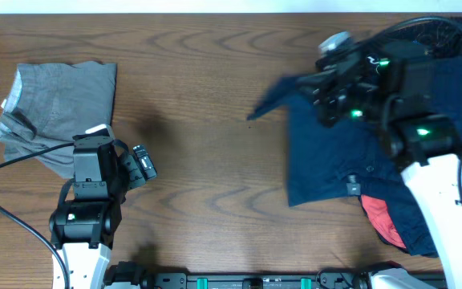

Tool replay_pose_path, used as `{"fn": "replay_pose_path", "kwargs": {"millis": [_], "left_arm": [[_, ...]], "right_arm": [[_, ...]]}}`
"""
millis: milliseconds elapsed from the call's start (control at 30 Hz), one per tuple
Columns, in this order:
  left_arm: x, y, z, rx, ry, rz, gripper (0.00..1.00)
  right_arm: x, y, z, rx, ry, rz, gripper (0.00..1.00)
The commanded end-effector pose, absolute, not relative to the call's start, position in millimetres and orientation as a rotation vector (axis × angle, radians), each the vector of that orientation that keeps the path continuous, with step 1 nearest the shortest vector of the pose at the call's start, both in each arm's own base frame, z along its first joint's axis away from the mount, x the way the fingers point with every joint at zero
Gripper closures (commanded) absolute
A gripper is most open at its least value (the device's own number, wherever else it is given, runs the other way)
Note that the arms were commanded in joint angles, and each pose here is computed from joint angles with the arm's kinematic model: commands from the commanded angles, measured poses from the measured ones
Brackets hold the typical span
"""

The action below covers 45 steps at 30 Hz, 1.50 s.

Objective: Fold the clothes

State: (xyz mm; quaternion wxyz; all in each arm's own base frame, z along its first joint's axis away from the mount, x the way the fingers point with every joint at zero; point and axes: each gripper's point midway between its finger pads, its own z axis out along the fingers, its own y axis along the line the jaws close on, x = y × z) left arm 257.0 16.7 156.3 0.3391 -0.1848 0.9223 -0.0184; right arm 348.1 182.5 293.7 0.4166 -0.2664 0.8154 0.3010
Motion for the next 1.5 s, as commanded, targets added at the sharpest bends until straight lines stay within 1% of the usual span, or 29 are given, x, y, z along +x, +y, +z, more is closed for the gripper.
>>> {"fn": "replay_pose_path", "kwargs": {"millis": [0,33,100,133,200,267,300,400,433,533,567,600,767,1033,1233,1467], "left_arm": [[260.6,18.4,165.0,-0.49,2.377,-0.052,0.02],[260.6,18.4,165.0,-0.512,2.372,-0.06,0.02],[260.7,18.4,165.0,-0.574,2.359,-0.084,0.02],[260.6,18.3,165.0,-0.613,2.35,-0.099,0.02],[260.6,12.2,164.4,-0.665,2.345,-0.166,0.02],[261.9,-4.0,164.9,-0.637,2.363,-0.284,0.02],[262.5,-12.5,165.4,-0.616,2.373,-0.344,0.02],[264.7,-38.5,163.6,-0.547,2.41,-0.51,0.02],[264.7,-47.5,161.0,-0.523,2.432,-0.557,0.02],[263.8,-73.5,149.4,-0.451,2.512,-0.663,0.02],[263.6,-82.1,144.6,-0.429,2.54,-0.688,0.02],[263.5,-89.7,139.2,-0.42,2.568,-0.706,0.02],[262.3,-132.3,109.7,-0.433,2.7,-0.779,0.02],[259.4,-215.7,72.8,-0.325,2.798,-0.905,0.02],[253.4,-278.3,44.0,-0.283,2.814,-1.021,0.02],[237.4,-340.1,27.0,-0.111,2.761,-1.163,0.02]], "right_arm": [[351.6,202.0,265.4,-0.704,2.127,0.752,0.63],[355.1,203.3,256.9,-0.701,2.152,0.726,0.62],[363.3,196.3,243.5,-0.652,2.209,0.653,0.56],[367.7,187.9,238.0,-0.594,2.248,0.601,0.55],[379.1,156.6,227.3,-0.396,2.336,0.446,0.49],[384.3,114.2,219.3,-0.149,2.406,0.275,0.44],[382.9,98.2,216.9,-0.069,2.427,0.22,0.43],[374.7,62.0,209.3,0.052,2.485,0.135,0.37],[371.3,50.5,206.1,0.088,2.506,0.118,0.34],[361.6,23.1,197.8,0.18,2.56,0.079,0.11],[358.6,16.0,195.6,0.205,2.574,0.069,0.04],[355.6,8.2,193.6,0.229,2.587,0.057,0.01],[343.9,-22.4,187.3,0.35,2.625,0.021,0.01],[323.0,-65.7,179.9,0.539,2.662,-0.025,0.01],[312.1,-80.4,176.6,0.613,2.68,-0.04,0.01],[308.5,-83.3,175.5,0.63,2.688,-0.044,0.01]]}}
